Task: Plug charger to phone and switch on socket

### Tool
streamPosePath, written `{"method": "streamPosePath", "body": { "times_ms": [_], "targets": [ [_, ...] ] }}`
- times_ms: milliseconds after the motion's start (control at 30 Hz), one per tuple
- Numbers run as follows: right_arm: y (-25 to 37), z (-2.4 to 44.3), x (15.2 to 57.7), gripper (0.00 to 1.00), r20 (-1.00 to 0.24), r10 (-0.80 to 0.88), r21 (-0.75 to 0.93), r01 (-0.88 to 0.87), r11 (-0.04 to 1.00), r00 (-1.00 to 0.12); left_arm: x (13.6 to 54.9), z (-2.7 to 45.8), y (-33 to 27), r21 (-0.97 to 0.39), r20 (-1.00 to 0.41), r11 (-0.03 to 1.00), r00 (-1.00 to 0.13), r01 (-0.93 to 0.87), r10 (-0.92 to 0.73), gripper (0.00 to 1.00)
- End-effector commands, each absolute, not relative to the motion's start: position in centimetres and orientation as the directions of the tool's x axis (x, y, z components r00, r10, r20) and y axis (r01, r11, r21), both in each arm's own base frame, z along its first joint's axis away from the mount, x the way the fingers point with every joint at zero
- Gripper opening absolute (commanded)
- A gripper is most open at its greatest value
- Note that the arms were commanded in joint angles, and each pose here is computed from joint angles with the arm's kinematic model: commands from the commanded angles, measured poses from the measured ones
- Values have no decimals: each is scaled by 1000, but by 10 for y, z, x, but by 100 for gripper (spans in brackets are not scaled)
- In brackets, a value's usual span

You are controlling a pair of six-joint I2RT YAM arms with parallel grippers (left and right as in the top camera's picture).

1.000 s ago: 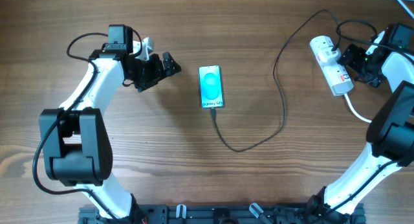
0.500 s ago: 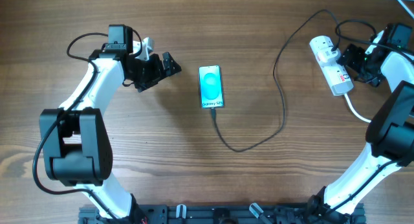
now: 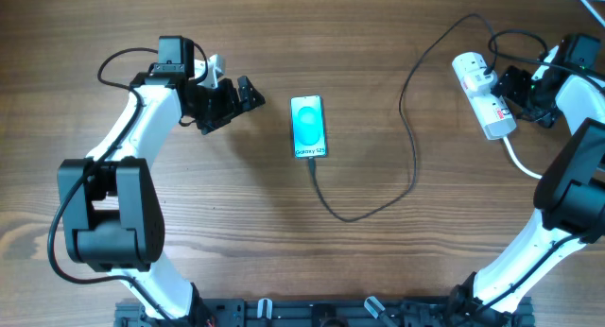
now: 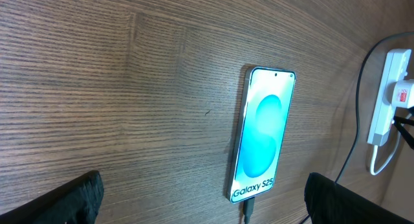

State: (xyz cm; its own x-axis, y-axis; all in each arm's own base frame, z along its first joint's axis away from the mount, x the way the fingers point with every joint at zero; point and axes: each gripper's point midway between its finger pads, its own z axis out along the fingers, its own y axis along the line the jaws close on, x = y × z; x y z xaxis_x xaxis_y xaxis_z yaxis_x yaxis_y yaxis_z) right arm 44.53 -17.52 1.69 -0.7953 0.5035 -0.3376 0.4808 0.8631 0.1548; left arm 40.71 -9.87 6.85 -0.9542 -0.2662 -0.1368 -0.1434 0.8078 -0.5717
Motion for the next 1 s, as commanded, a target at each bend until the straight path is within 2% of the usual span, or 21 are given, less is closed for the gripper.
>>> {"method": "streamPosePath", "body": {
  "times_ms": [0, 233, 333, 533, 767, 967],
  "targets": [
    [-169, 36, 445, 100, -358, 395, 115, 380, 918, -846, 412, 82, -95, -572, -173, 810, -946, -131, -275, 100],
    [-174, 99, 449, 100, -474, 370, 110, 363, 925, -799, 412, 82, -95, -572, -173, 810, -946, -131, -275, 100],
    [-155, 95, 450, 100, -479, 240, 133, 201, 971, -844, 412, 82, -95, -572, -173, 809, -946, -131, -275, 100],
    [-139, 84, 444, 99, -457, 132, 114, 89, 989, -880, 412, 82, -95, -572, -173, 809, -946, -131, -275, 100],
    [-130, 66, 427, 95, -368, 102, 116, 64, 991, -924, 412, 82, -95, -572, -173, 810, -946, -131, -275, 100],
    [-135, 38, 414, 96, -265, 105, 65, 91, 994, -958, 412, 82, -95, -572, -173, 810, -946, -131, -275, 100]
  ]
}}
